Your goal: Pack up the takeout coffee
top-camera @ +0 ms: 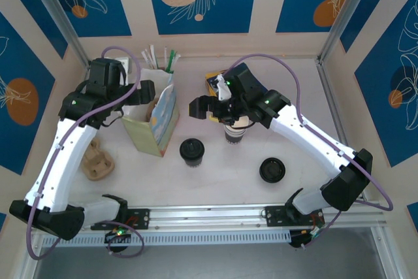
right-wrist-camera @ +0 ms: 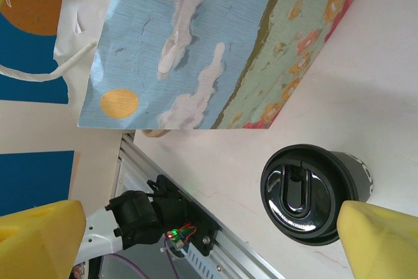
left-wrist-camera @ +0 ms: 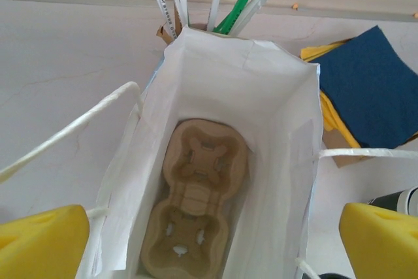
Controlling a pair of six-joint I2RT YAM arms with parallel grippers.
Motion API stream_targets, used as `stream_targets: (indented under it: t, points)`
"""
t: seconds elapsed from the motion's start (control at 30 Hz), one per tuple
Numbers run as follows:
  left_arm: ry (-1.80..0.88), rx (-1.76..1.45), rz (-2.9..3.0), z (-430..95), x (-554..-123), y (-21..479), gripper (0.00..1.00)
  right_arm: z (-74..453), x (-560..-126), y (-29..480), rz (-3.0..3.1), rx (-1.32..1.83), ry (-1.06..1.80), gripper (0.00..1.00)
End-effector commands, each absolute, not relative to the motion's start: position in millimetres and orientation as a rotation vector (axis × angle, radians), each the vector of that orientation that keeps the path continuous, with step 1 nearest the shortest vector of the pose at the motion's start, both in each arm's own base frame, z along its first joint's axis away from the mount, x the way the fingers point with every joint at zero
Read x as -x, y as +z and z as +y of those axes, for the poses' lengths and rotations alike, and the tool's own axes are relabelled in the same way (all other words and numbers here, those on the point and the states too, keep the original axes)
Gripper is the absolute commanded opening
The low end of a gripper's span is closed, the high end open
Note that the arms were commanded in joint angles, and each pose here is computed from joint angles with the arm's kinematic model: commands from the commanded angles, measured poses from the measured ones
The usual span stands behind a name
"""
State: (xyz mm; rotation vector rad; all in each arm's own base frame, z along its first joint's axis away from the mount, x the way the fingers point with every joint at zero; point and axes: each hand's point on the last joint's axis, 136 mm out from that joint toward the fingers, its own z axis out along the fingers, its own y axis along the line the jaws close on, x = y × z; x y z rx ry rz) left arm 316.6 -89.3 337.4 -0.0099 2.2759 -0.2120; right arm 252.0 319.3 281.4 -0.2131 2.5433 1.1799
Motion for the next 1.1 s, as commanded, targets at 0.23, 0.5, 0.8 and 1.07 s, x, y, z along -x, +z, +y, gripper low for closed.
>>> stream_targets:
  t: [0.23,0.5,0.8,1.07]
  points:
    - [-0.225,0.005,2.327,-87,-300,346,1.00,325,-253,291,2.517,0.225,1.173,0.99]
    - [-0.201,-0.011,2.394,-84,-290,342,1.00,335,-256,305,2.487,0.272,1.158,0.99]
    - [-0.169,-0.035,2.440,-79,-278,337,1.00,354,-261,318,2.463,0.319,1.126,0.99]
    - [-0.197,-0.028,2.443,-80,-270,337,1.00,373,-262,319,2.466,0.323,1.097,0.99]
